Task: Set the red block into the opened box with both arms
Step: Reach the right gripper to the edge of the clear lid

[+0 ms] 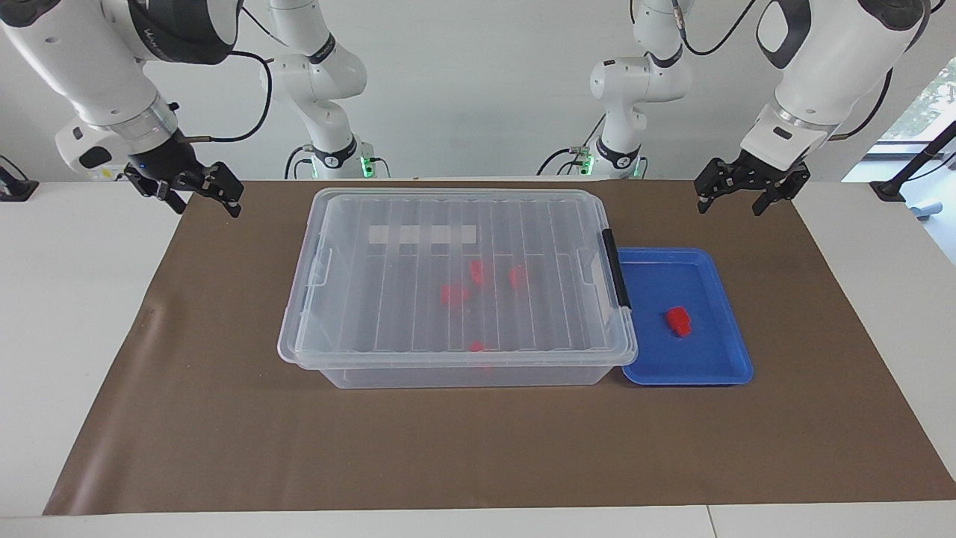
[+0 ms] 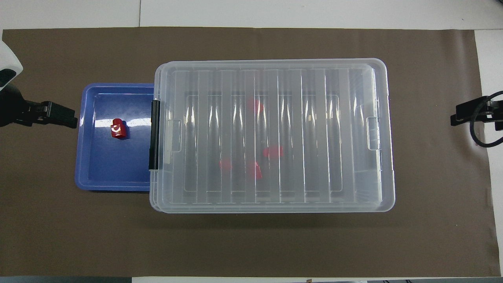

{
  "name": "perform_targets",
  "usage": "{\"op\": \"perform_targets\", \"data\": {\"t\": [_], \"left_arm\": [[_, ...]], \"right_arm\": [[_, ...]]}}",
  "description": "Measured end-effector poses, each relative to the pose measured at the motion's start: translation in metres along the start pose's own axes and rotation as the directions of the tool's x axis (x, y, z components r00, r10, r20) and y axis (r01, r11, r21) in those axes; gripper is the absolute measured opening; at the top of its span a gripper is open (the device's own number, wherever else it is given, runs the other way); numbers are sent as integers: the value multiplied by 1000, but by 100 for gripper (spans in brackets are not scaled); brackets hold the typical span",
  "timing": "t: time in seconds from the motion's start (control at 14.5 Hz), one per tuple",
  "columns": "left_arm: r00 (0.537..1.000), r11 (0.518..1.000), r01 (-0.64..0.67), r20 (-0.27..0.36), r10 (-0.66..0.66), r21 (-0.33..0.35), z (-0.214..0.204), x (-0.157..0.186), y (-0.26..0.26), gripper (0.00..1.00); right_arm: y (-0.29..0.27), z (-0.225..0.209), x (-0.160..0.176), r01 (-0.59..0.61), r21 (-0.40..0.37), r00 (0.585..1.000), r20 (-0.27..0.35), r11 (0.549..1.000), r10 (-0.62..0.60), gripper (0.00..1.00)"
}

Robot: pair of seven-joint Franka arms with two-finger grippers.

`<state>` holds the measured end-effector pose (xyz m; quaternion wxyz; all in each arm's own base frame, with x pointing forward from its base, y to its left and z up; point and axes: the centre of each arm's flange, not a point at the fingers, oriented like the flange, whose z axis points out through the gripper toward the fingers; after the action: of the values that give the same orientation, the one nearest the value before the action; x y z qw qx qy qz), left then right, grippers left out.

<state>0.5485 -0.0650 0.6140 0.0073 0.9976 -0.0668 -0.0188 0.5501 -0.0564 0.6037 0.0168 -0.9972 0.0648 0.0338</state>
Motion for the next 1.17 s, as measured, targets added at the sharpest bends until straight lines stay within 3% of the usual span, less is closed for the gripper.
{"op": "perform_targets", "data": {"t": [0.62,0.9,1.17], "left_arm": [[1000,1000,0,0,0,0,0,0,0,100],[1000,1000,0,0,0,0,0,0,0,100],[1000,1000,0,0,0,0,0,0,0,100]], "right_arm": [[-3,0,1,3,1,1000,-10,1000,-3,100],[-44,10,4,-30,19,999,-28,999,31,100],[-93,57,10,-54,39,996,-62,998,57,100]]}}
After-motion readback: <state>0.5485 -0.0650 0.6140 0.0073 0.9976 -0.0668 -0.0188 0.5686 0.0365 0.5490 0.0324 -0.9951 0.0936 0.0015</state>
